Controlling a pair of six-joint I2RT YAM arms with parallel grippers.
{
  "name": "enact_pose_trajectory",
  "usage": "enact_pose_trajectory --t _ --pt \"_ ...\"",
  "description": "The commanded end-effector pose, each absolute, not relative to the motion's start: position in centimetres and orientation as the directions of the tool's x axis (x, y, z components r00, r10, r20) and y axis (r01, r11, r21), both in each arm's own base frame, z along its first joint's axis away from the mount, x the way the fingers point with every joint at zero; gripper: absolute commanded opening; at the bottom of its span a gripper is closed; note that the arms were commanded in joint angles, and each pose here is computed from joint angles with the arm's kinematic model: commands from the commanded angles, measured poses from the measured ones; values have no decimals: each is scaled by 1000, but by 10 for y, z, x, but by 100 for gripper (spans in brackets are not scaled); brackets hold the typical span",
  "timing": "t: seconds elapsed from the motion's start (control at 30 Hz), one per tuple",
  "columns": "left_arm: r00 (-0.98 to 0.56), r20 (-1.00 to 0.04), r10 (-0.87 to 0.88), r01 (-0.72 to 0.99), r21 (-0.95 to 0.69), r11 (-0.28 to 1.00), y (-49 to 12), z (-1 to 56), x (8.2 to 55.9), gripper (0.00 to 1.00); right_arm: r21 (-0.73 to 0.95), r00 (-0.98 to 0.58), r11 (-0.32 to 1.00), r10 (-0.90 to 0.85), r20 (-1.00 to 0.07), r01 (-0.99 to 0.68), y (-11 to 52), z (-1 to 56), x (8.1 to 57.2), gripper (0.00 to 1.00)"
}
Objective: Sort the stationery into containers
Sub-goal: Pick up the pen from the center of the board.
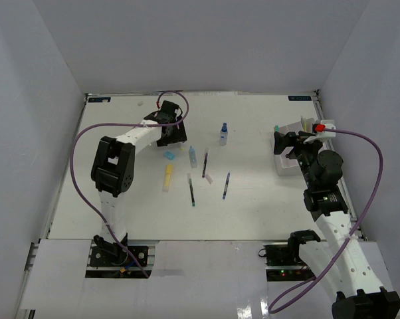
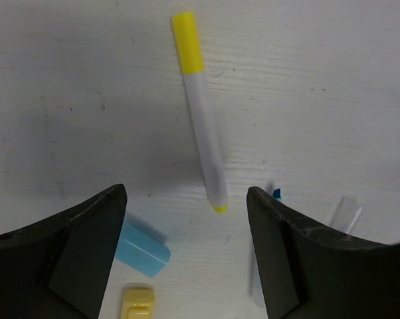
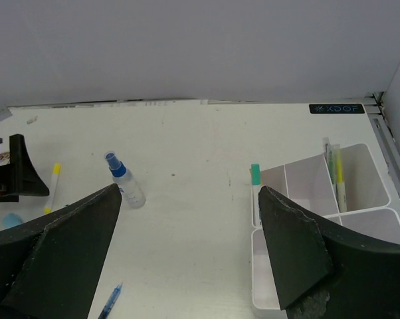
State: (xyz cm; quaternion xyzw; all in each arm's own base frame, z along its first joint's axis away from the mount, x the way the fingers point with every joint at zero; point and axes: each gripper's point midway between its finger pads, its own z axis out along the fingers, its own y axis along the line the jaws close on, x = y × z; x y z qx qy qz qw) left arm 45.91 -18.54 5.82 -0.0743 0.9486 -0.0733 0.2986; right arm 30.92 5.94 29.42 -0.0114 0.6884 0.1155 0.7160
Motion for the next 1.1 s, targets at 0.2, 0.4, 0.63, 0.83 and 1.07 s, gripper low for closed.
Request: enact_pose_trajectory --t 0.2,0.4,0.63,0.83,1.07 --pt "-791 -586 -176 -154 -88 984 -178 50 485 70 147 38 964 159 -987 -222 65 302 303 91" --pt "-803 -582 -132 -129 -47 991 -188 33 488 56 143 31 965 154 -988 -221 65 299 304 91" --pt "-801 -588 -112 -110 -38 993 -194 28 494 31 134 17 952 144 -989 -277 75 300 301 93" --pt "-746 -660 -84 -12 -113 994 -212 75 509 8 129 8 927 141 -990 -353 89 302 298 94" --pt "-561 -828 -16 241 -182 953 -233 168 486 8 159 -57 764 159 -986 -626 141 318 281 98"
